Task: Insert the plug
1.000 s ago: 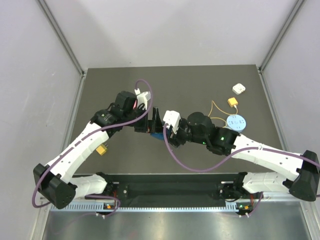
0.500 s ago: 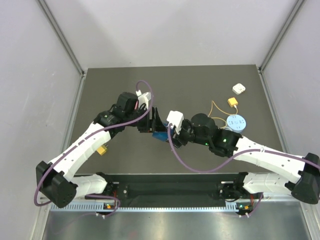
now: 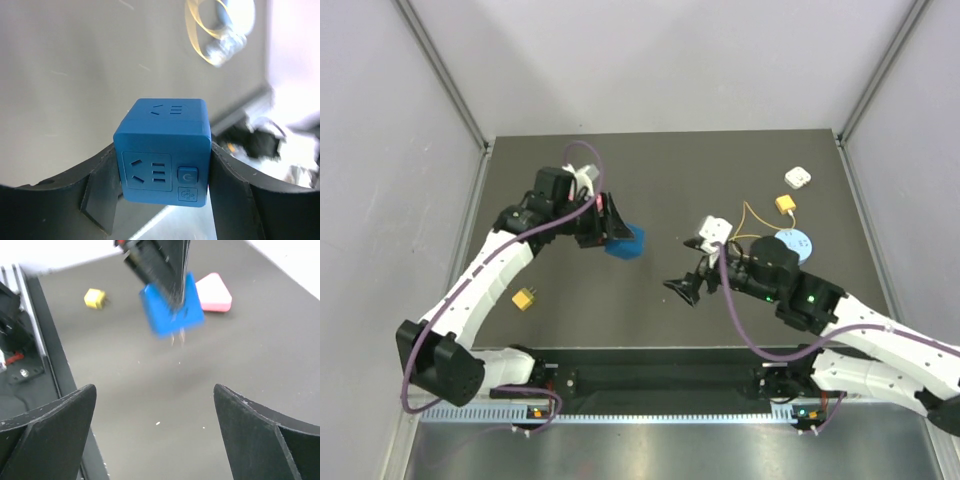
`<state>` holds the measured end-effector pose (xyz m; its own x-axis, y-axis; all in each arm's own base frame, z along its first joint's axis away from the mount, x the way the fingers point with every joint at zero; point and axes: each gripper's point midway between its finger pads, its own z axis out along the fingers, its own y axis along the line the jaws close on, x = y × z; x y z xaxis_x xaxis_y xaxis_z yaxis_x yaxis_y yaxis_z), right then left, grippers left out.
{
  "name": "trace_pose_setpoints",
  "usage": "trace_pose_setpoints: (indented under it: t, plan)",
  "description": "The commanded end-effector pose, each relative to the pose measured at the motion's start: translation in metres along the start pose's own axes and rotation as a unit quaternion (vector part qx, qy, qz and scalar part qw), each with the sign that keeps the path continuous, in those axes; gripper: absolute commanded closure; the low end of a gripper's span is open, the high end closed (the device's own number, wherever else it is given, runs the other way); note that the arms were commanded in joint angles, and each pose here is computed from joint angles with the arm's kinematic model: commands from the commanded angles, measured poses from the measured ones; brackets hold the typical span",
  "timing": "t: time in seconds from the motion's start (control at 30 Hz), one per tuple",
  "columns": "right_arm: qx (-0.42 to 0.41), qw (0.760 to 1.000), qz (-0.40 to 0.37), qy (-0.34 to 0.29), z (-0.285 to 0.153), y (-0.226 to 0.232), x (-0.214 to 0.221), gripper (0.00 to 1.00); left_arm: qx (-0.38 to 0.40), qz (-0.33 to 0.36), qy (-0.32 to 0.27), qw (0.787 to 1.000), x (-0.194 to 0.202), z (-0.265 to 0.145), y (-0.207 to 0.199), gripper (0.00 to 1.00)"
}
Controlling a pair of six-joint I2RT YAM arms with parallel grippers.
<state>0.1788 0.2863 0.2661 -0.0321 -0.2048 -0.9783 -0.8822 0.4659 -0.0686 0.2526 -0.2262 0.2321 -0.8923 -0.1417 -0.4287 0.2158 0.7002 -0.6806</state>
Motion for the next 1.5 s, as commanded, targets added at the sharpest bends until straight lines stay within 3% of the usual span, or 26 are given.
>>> trace_pose_setpoints:
  t: [0.0,0.2,0.57,0.83,1.17,1.47]
  plan:
    - [0.022,0.998,0.038,-0.054,-0.022,-0.006,-0.020,0.00,-0.083,0.011,-0.070,0.994,-0.049,-0.026,0.032,1.00]
    - [0.049,0.989,0.124,-0.067,-0.036,-0.008,-0.013,0.00,-0.229,0.001,-0.132,0.965,-0.115,-0.049,0.107,1.00]
    - [0.066,0.984,0.151,-0.063,-0.030,-0.012,-0.002,0.00,-0.297,-0.039,-0.141,0.943,-0.197,-0.023,0.171,1.00]
    - [0.102,0.988,0.104,-0.043,-0.028,-0.027,0.009,0.00,-0.324,-0.051,-0.112,0.938,-0.214,0.001,0.212,1.00]
    - [0.095,0.988,0.110,-0.041,-0.024,-0.025,0.015,0.00,-0.316,-0.048,-0.070,0.945,-0.207,0.011,0.242,1.00]
    - [0.101,0.987,0.115,-0.052,-0.024,-0.027,0.014,0.00,-0.323,-0.032,-0.077,0.943,-0.216,0.009,0.260,1.00]
